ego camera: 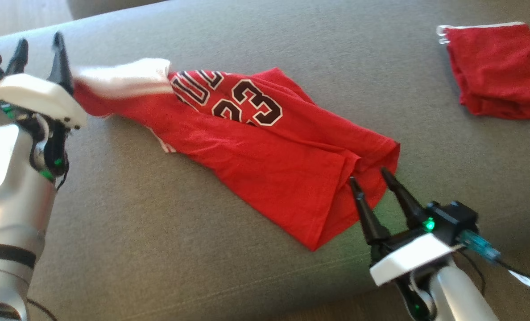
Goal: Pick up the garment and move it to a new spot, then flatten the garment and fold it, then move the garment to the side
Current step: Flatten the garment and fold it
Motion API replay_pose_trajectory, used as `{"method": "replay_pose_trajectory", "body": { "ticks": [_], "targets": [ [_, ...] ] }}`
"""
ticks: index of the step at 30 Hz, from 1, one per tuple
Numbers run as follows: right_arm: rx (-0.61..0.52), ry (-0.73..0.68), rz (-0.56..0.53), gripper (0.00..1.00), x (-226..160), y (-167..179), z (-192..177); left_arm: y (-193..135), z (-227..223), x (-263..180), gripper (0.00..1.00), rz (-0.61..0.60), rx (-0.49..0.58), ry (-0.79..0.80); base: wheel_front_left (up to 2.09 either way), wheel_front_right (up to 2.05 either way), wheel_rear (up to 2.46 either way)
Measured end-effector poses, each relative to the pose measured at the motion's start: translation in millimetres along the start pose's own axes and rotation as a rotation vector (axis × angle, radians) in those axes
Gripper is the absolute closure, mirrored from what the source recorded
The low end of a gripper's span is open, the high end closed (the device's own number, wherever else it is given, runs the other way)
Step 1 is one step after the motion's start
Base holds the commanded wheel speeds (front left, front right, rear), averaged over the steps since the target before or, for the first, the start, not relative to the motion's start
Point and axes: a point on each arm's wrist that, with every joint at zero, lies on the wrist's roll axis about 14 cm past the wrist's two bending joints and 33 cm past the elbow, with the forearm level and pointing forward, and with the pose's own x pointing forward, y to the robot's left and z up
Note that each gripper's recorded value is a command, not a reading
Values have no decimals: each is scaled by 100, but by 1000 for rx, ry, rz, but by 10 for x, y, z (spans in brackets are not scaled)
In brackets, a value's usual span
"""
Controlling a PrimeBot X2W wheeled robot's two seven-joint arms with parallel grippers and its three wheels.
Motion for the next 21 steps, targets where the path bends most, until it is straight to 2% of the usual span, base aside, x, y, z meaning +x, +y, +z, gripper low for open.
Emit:
{"method": "replay_pose_trajectory", "body": {
  "ticks": [7, 16, 21],
  "targets": [
    [34, 87, 97, 0, 293, 292, -271, -133, 490, -169, 0, -42, 68, -210, 0, 0, 0],
    [58, 193, 41, 0, 417, 124, -587, -267, 10, -960, 0, -25, 79, -188, 0, 0, 0],
    [84, 221, 3, 0, 394, 25, -673, -333, -158, -1226, 0, -7, 36, -155, 0, 0, 0]
  ]
}}
